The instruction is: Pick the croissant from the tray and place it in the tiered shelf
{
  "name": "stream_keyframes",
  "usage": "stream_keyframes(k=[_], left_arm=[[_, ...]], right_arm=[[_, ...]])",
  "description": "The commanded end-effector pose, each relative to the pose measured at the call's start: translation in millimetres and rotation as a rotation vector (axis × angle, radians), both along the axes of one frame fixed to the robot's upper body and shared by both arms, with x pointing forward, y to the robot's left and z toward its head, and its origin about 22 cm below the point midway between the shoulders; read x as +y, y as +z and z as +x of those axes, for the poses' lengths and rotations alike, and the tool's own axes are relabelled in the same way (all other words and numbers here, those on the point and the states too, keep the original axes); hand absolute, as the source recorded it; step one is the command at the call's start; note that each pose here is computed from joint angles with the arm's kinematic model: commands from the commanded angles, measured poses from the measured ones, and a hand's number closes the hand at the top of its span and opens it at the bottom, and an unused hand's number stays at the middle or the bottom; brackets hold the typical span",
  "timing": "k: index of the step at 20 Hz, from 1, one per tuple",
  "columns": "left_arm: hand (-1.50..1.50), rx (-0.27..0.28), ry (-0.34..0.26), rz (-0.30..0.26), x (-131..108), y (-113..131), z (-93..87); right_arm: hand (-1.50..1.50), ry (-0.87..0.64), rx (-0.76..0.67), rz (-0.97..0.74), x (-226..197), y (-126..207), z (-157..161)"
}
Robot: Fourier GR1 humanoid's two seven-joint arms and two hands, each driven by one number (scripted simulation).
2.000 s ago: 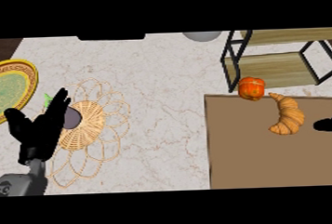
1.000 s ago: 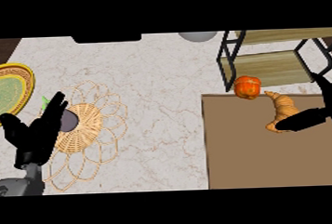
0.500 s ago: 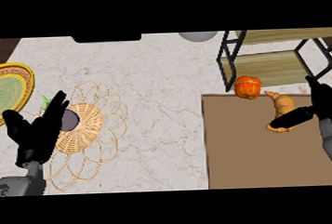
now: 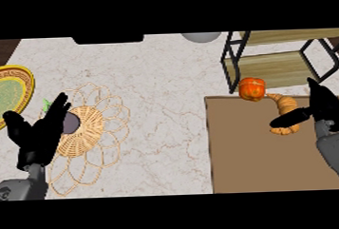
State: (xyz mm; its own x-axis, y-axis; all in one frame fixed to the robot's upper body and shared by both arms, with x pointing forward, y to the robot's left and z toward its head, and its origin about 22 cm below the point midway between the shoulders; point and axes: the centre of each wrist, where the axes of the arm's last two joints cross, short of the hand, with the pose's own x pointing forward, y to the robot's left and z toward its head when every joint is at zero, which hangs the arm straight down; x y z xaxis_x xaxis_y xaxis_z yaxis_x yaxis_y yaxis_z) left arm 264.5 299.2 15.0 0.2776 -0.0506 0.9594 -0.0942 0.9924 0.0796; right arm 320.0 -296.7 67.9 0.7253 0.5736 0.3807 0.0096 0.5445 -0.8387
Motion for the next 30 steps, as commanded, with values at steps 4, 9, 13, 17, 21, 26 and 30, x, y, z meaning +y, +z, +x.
stream_keyframes(k=[4, 9, 13, 17, 21, 26, 30], left_arm=[[0.0, 0.174, -0.011, -0.04, -14.7, -39.9, -17.7], [0.0, 0.16, -0.021, -0.044, -7.2, -22.2, -5.6], [0.0, 0.164, -0.013, -0.055, -15.6, -37.5, -17.6], [0.0, 0.174, 0.0, -0.045, -8.4, -34.2, -10.6], [0.0, 0.163, -0.012, -0.032, -7.1, -39.6, -16.4], [0.0, 0.181, 0.004, -0.048, -0.7, -43.7, -24.5], [0.0, 0.183, 0.011, -0.033, 8.5, -35.5, -32.2]], right_arm=[[-1.5, 0.01, -0.031, 0.0, 6.3, -18.0, 2.0], [1.5, 0.274, 0.231, -0.049, 4.8, -41.7, -3.0], [1.5, 0.217, 0.074, 0.047, 16.7, -53.0, 5.3], [1.5, 0.267, -0.012, 0.06, 30.5, -49.0, 0.2], [1.5, 0.319, -0.109, -0.015, 42.3, -17.2, 11.6], [1.5, 0.862, -0.12, 0.096, 95.3, -14.0, -18.9], [1.5, 1.012, -0.27, 0.134, 100.1, 30.1, -38.7]])
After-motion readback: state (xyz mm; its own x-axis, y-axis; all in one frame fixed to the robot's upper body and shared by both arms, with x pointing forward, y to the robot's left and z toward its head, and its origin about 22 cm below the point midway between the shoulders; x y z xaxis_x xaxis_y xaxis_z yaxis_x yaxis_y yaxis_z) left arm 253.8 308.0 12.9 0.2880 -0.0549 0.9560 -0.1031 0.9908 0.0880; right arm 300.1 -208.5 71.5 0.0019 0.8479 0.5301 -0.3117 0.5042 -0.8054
